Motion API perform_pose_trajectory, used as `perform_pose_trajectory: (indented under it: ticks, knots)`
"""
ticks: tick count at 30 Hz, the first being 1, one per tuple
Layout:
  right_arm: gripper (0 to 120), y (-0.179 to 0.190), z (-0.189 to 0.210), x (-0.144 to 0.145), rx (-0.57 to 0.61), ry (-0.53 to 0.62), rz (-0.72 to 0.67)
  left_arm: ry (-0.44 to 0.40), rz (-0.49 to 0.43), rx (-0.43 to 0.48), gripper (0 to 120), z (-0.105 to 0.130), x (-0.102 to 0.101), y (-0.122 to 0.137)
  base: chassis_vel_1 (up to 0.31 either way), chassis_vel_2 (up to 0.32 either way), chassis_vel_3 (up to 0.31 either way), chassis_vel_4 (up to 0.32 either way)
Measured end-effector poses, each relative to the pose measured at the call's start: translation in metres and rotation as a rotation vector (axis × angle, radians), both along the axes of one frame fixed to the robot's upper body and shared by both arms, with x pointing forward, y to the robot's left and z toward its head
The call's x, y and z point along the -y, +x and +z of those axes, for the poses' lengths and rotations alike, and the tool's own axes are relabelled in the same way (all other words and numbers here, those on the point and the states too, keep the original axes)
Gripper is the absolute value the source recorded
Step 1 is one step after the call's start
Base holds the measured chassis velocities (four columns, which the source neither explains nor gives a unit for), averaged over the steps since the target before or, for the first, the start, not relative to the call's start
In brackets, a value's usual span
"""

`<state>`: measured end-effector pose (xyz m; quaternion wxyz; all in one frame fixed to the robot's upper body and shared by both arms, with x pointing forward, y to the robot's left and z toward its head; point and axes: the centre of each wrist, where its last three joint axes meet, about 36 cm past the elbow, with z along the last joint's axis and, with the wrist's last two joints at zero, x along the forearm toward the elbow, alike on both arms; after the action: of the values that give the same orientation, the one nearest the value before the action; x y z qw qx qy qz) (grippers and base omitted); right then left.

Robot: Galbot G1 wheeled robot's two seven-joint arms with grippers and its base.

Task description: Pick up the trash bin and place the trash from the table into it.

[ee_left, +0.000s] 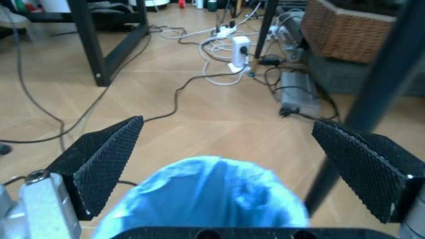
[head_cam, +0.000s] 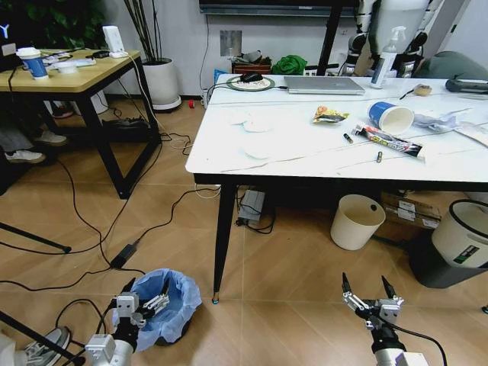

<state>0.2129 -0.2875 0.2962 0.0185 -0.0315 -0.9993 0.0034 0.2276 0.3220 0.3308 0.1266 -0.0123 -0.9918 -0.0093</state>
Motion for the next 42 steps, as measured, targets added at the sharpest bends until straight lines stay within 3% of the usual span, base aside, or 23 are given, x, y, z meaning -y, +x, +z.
perform_pose_trajectory:
  ticks: [1, 6, 13, 25, 33, 39, 42]
  knots:
    - [100, 0.000, 0.000, 0.000, 0.000, 0.000, 0.000, 0.000, 0.000, 0.000, 100, 0.000, 0.000, 0.000, 0.000, 0.000, 0.000, 0.000]
    - [100, 0.002, -0.013, -0.029, 0.001, 0.057, -0.016, -0.014, 0.069, -0.149, 100, -0.008, -0.040, 0.013, 0.000, 0.000, 0.000, 0.000]
    - [100, -0.002, -0.028, -0.052, -0.017, 0.102, -0.028, 0.014, 0.160, -0.253, 100, -0.025, -0.068, 0.034, 0.000, 0.000, 0.000, 0.000]
    - [100, -0.006, -0.031, -0.048, -0.026, 0.093, -0.033, -0.012, 0.196, -0.368, 100, -0.052, -0.076, 0.051, 0.000, 0.000, 0.000, 0.000]
    - [100, -0.007, -0.031, -0.049, -0.028, 0.090, -0.030, -0.015, 0.198, -0.398, 100, -0.070, -0.075, 0.060, 0.000, 0.000, 0.000, 0.000]
    - [100, -0.006, -0.030, -0.047, -0.027, 0.086, -0.029, -0.017, 0.191, -0.412, 95, -0.079, -0.076, 0.064, 0.000, 0.000, 0.000, 0.000]
    - [100, -0.006, -0.029, -0.046, -0.027, 0.085, -0.029, -0.016, 0.184, -0.420, 85, -0.084, -0.077, 0.064, 0.000, 0.000, 0.000, 0.000]
